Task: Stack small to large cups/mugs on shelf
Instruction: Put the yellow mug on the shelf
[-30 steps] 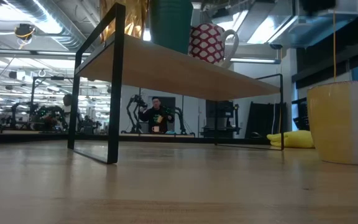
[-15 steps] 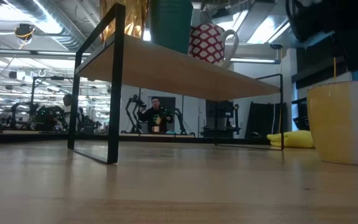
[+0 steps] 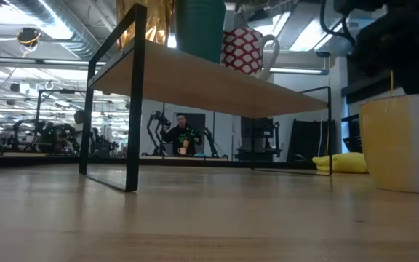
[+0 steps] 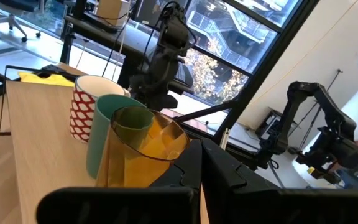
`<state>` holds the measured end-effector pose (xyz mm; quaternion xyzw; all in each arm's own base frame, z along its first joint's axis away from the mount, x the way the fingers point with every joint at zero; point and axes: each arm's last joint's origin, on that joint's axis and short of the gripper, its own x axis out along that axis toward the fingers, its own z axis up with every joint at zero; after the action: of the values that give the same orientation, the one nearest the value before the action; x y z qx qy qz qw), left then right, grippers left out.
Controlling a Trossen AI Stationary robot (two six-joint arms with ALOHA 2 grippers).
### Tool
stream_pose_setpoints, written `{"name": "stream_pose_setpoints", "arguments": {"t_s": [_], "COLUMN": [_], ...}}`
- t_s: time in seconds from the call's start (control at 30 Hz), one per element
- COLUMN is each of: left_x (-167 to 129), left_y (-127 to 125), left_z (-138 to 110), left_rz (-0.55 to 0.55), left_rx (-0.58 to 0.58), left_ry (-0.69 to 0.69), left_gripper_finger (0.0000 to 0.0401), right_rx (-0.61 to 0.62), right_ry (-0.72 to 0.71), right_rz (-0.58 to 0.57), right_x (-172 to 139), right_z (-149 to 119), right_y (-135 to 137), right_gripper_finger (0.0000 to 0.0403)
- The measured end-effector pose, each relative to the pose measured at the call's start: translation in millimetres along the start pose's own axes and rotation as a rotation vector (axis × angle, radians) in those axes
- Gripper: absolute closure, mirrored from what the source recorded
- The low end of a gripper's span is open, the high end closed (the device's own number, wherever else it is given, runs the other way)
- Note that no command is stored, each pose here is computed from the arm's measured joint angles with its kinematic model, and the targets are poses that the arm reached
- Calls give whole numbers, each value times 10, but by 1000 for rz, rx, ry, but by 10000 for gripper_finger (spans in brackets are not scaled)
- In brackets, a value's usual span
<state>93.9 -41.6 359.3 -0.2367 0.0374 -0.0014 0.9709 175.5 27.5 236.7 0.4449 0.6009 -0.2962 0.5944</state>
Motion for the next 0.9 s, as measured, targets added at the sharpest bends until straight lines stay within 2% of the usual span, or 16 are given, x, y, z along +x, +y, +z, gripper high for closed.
{"name": "stream_pose_setpoints", "arguments": {"t_s": [0.3,0.53,0.9], "left_x": [0,0,0], "left_y": [0,4,7], "left_z": [0,-7,-12], "left_rz": [0,4,7], "left_rx": [0,5,8], "left_ry": [0,7,11], "left_gripper_finger": [401,401,401], "right_rx": [36,67,72], "right_ry": [19,4,10], "right_rz": [77,67,38], "right_x": [64,87,211], "right_z": [-102,-161,-169], "right_y": [91,117,218], "right_gripper_finger": [248,250,306]}}
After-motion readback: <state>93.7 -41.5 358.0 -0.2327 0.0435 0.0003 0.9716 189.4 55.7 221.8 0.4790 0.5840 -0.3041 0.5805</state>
